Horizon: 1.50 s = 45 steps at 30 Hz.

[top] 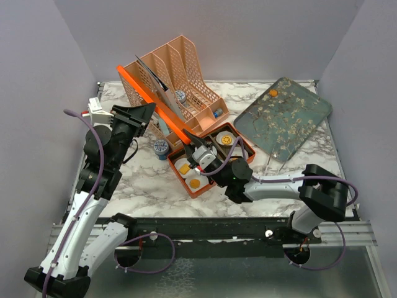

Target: Pack the cookies

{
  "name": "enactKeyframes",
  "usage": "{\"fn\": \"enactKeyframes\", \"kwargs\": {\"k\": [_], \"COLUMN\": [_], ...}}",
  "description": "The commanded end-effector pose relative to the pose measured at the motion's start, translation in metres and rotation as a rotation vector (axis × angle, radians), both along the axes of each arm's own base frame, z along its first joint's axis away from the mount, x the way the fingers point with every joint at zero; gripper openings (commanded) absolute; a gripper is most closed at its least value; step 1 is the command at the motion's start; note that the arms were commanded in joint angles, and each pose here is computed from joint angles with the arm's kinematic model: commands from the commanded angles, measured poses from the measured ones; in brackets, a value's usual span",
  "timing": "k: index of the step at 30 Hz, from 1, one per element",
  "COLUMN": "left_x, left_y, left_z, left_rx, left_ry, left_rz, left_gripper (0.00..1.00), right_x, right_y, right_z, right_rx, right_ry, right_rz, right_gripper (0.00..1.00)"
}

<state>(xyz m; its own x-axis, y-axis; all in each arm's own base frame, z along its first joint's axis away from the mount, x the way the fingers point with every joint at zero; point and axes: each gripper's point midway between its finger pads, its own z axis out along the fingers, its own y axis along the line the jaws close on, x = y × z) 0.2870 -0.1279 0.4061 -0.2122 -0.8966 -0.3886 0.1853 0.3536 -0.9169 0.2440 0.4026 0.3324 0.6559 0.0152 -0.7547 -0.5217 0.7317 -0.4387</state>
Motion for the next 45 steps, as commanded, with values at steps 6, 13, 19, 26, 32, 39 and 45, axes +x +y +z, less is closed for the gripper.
{"fn": "enactKeyframes", "kwargs": {"k": [6, 13, 19, 26, 32, 39, 45], "left_x": [-0.013, -0.008, -0.001, -0.001, -0.006, 0.001, 0.019], "left_y": [0.009, -0.005, -0.022, -0.011, -0.005, 0.017, 0.025], "left_z": [-0.004, -0.017, -0.038, -0.056, -0.073, -0.082, -0.067], "left_rx": [0.146, 0.129, 0.072, 0.256, 0.327, 0.626, 0.757], "left_ry": [-0.027, 0.001, 0.073, 0.123, 0.158, 0.15, 0.141], "left_rz": [0.029, -0.037, -0.109, -0.071, -0.063, -0.012, -0.033], "left_gripper": [0.55, 0.58, 0.58, 0.64, 0.66, 0.67, 0.73], "right_x": [-0.014, -0.018, -0.023, -0.037, -0.039, -0.045, -0.048], "right_y": [-0.026, -0.042, -0.05, -0.064, -0.077, -0.104, -0.112], "right_z": [0.016, 0.013, 0.015, 0.023, 0.03, 0.046, 0.039], "right_rx": [-0.281, -0.414, -0.436, -0.425, -0.408, -0.363, -0.417], "right_ry": [-0.212, -0.259, -0.303, -0.355, -0.364, -0.342, -0.335], "right_rz": [-0.095, -0.121, -0.135, -0.111, -0.133, -0.159, -0.154], "right_gripper": [0.0, 0.01, 0.0, 0.0, 0.0, 0.0, 0.0]}}
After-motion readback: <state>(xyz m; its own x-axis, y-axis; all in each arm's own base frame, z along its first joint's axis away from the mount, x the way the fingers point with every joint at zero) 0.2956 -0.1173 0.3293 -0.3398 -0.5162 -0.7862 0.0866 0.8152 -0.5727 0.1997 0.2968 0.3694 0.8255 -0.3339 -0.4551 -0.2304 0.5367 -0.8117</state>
